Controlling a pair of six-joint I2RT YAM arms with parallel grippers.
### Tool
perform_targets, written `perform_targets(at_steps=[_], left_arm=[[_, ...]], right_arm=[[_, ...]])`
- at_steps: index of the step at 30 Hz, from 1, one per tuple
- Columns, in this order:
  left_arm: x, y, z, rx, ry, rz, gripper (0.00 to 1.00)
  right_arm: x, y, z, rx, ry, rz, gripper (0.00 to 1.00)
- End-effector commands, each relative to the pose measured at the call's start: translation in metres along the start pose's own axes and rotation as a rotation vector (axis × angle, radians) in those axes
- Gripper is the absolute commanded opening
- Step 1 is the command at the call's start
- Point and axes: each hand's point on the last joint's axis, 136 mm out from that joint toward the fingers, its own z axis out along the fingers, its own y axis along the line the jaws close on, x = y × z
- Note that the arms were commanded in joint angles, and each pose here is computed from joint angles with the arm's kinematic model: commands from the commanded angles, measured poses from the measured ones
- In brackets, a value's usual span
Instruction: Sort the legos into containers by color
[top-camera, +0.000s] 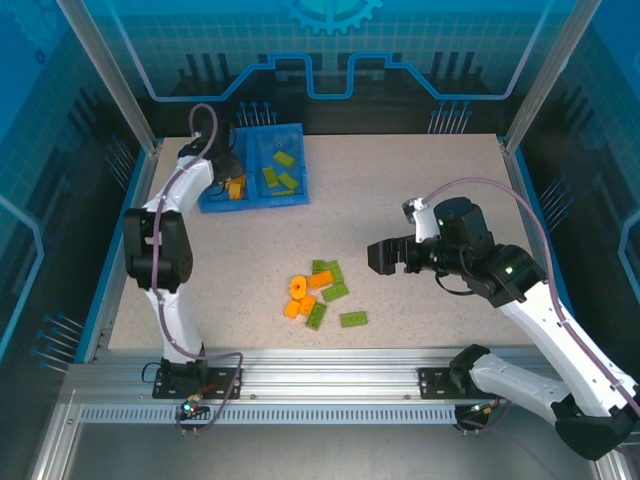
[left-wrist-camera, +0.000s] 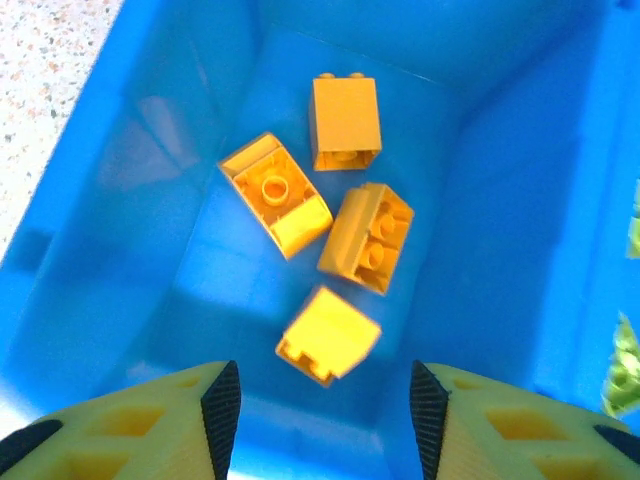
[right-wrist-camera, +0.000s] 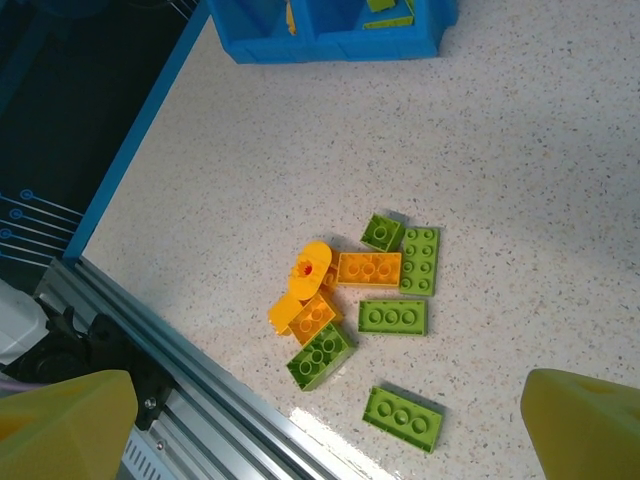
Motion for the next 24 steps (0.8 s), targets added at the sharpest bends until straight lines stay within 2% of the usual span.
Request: perform_targets(at_steps=[1,4,6,8,11,18,21,24], left_arm=[[-0.011,-0.019,-0.075,0.178,-0.076,-0.085,0.52],[0.022,-0.04,-0.12,0.3,-0.077,-0.045,0.53],[0.058,-0.059,-0.145,0.361,-0.063,0.062,0.54],[0.096,-0.068,-0.161,0.388,-0.028,0.14,0.55],[0.153,-0.068,-0.171,0.39,0.075,0.181,0.56],[0.268,-0.063,-0.158,0.354,0.272,0.245,0.6],[0.296,-0.059,-0.141,0.282,0.321,0.298,0.72],[0.302,-0.049,-0.121,0.2,0.302,0.303,0.76]], right_arm=[[-0.001,-0.008,0.012,0.021,0.011,0.033,1.0],[-0.001,-0.01,0.026,0.017,0.034,0.05,1.0],[0.0,-0.011,0.036,0.018,0.057,0.054,1.0],[0.0,-0.012,0.045,0.018,0.077,0.053,1.0],[-0.001,-0.014,0.054,0.019,0.097,0.052,1.0],[0.001,-0.017,0.07,0.025,0.137,0.058,1.0],[0.003,-0.018,0.073,0.024,0.15,0.062,1.0],[0.005,-0.02,0.071,0.034,0.151,0.069,1.0]])
